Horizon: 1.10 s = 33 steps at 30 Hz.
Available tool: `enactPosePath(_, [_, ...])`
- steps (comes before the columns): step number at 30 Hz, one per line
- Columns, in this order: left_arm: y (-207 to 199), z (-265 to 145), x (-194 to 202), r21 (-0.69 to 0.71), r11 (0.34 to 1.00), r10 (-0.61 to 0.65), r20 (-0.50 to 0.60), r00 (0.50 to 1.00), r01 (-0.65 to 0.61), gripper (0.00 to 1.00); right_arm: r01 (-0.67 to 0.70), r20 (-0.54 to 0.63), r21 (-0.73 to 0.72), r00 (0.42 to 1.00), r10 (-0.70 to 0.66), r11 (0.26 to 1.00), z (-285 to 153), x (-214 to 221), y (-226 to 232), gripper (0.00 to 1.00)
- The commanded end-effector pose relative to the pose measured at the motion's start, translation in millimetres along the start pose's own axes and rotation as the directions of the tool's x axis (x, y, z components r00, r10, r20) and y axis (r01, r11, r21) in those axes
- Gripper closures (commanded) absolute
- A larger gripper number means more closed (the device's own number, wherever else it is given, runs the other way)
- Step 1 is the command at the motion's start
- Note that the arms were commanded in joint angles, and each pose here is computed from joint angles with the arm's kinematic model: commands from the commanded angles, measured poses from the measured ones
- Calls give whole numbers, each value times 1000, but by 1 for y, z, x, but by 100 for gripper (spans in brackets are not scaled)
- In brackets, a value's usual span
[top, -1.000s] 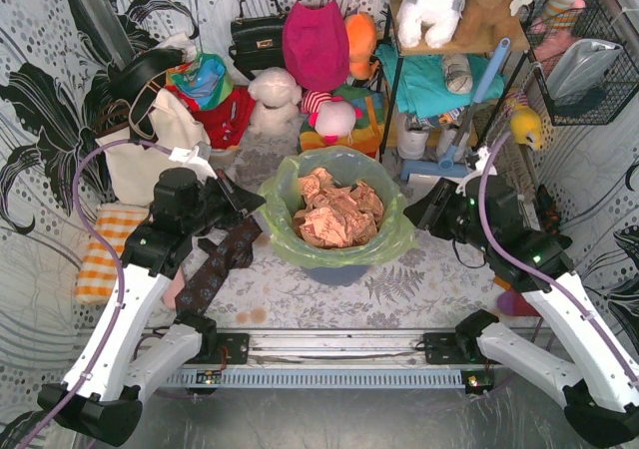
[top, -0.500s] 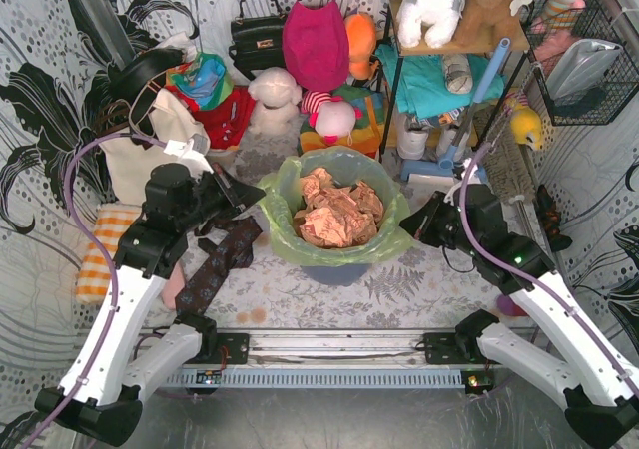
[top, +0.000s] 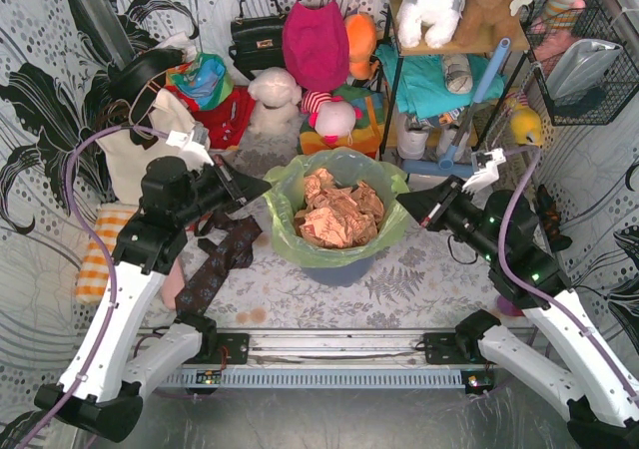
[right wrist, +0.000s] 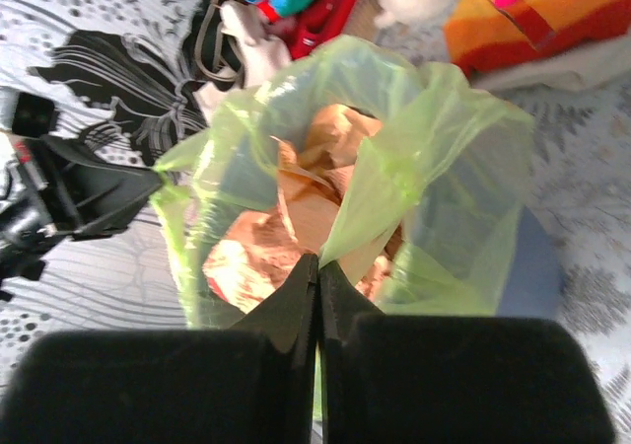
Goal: Tie the trash bag
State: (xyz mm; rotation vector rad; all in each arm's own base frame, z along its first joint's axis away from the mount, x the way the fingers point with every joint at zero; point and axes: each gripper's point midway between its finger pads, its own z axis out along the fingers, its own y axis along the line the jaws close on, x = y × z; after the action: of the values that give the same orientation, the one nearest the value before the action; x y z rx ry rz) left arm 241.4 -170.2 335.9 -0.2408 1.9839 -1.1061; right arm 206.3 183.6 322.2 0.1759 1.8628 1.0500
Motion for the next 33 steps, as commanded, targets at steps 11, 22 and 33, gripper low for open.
enactPosePath(11, [-65,-4,-26,274,961,10,52,999,-23,100,18,84,-323,996,10,946,23,-36,76,100])
enactPosePath(22, [-93,-2,-44,360,931,41,73,997,-64,100,62,129,-404,992,-10,913,35,-59,108,100])
enactPosePath(33, [-128,-4,-71,414,899,104,118,988,-144,100,130,207,-443,978,-40,887,29,-87,136,100])
